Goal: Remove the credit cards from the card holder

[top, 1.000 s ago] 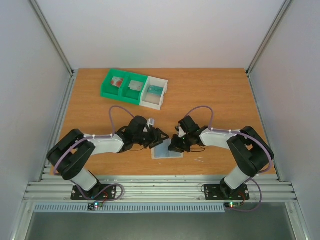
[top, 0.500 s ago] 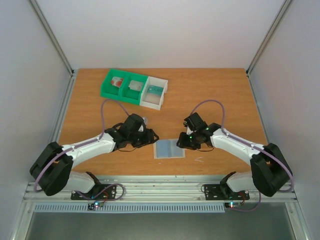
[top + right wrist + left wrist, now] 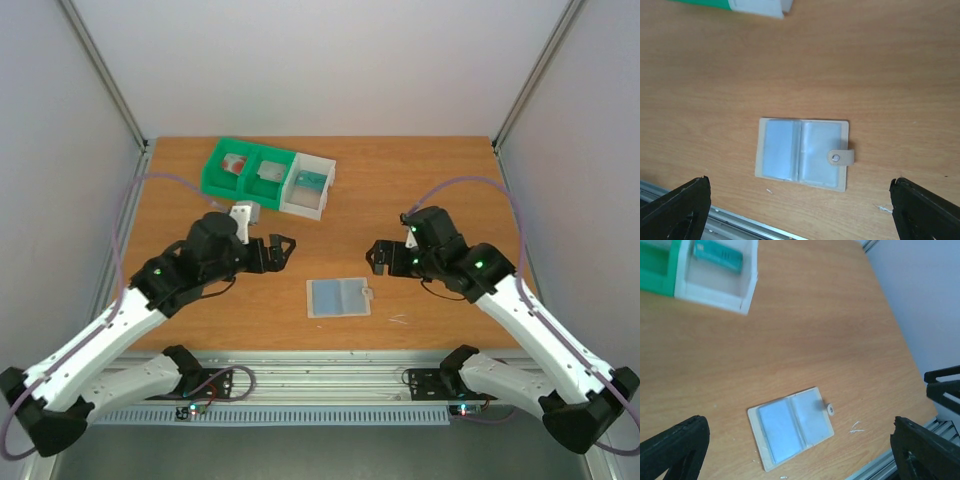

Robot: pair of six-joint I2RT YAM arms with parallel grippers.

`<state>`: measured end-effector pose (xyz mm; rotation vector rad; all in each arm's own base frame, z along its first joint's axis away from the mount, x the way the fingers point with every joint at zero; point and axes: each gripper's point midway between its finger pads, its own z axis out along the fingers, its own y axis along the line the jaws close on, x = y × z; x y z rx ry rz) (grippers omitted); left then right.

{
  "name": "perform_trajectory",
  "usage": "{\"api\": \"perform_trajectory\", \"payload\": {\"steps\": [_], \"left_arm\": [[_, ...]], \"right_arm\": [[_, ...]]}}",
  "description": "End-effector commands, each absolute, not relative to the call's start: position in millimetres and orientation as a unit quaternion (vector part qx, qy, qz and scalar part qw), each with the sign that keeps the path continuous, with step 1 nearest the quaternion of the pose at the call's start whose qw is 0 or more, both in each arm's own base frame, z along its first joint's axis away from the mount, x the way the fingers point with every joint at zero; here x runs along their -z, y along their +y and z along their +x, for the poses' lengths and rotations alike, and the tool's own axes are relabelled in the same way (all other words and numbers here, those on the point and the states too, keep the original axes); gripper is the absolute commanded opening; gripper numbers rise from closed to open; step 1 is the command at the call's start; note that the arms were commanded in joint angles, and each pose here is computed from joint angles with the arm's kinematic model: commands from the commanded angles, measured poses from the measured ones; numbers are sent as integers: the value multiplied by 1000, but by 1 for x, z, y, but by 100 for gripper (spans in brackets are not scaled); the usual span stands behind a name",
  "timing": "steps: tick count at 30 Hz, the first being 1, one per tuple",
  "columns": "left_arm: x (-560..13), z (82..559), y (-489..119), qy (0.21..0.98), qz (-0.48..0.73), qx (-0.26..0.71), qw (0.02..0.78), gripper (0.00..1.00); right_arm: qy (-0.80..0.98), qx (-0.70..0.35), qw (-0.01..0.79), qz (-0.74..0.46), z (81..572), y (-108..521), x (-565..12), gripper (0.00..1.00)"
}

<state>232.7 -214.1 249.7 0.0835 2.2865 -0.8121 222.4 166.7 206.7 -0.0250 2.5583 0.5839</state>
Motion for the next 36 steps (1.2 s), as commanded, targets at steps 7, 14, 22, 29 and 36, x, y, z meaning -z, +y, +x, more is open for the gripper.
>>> {"api": "perform_trajectory", "payload": {"steps": [7, 14, 22, 29, 36], "left_arm": [[-326, 203, -176, 855, 73, 298, 418, 99], [-312, 199, -171, 848, 57, 313, 425, 99], [-300, 194, -163, 833, 36, 330, 443, 99], [-298, 193, -161, 829, 32, 333, 448, 99], [-299, 192, -157, 825, 24, 334, 455, 99]], "right_arm": [[927, -169, 334, 12, 207, 121, -281, 98], [919, -177, 351, 25, 200, 113, -290, 99], [919, -192, 340, 52, 195, 112, -272, 98], [923, -196, 326, 55, 195, 116, -264, 98], [922, -197, 327, 58, 195, 116, -264, 99]]}}
